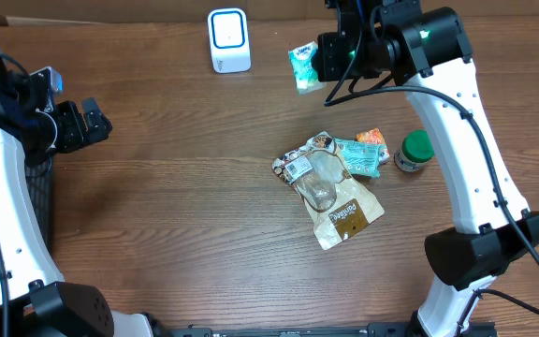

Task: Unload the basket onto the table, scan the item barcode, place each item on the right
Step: 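Carry the Kleenex pack right and lower it beside the jar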

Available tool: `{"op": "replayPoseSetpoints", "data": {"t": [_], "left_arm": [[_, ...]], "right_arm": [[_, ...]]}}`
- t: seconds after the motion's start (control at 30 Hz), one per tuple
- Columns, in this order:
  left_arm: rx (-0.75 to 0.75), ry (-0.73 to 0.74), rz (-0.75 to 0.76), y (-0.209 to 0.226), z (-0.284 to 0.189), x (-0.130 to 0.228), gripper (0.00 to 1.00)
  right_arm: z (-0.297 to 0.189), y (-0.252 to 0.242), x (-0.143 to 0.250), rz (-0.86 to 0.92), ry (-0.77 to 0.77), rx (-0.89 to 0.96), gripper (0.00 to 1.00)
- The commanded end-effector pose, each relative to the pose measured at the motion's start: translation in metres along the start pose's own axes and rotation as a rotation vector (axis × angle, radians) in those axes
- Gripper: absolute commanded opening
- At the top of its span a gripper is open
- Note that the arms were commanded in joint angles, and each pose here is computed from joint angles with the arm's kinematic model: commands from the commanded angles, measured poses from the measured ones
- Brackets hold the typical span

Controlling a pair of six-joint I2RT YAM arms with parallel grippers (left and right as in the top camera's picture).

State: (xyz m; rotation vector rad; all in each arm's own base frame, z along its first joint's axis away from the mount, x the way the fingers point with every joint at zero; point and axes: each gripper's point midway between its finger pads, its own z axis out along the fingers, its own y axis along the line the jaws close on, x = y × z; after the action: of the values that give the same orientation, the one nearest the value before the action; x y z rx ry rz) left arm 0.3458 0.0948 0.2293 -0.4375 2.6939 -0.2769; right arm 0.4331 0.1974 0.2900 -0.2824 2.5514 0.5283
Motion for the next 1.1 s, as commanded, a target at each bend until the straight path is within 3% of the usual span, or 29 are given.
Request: {"op": "replayPoseSetpoints", "data": {"t": [0.0,0.4,0.63,0.83,1.07], "left_arm": [[0.000,-0.009,0.013,0.000,-0.002,-0.001,1.00],[0.000,-0.009,0.013,0.000,-0.003,-0.001,1.00],[0.000,-0.009,0.013,0.000,-0.002,-0.001,1.00],[0.000,-0.009,0.013,0.000,-0.003,-0.001,0.99],[-0.001,-0.009,0.013,0.000,-0.003,-0.001,1.00]], "right_arm": [[-0.003,0.005,0.001,-0.001,0.000,-0.017,0.04],[-0.056,0.012,0.007,-0.010,-0.051,-0.020,0.04],[-0.081,-0.026,0.046,0.099,0.074,0.078,0.04],[-0.071,-0.067,0.086,0.196,0.237,0.206,0.04],[-0.026,-0.103,0.119,0.219,0.349,0.321,0.04]]}}
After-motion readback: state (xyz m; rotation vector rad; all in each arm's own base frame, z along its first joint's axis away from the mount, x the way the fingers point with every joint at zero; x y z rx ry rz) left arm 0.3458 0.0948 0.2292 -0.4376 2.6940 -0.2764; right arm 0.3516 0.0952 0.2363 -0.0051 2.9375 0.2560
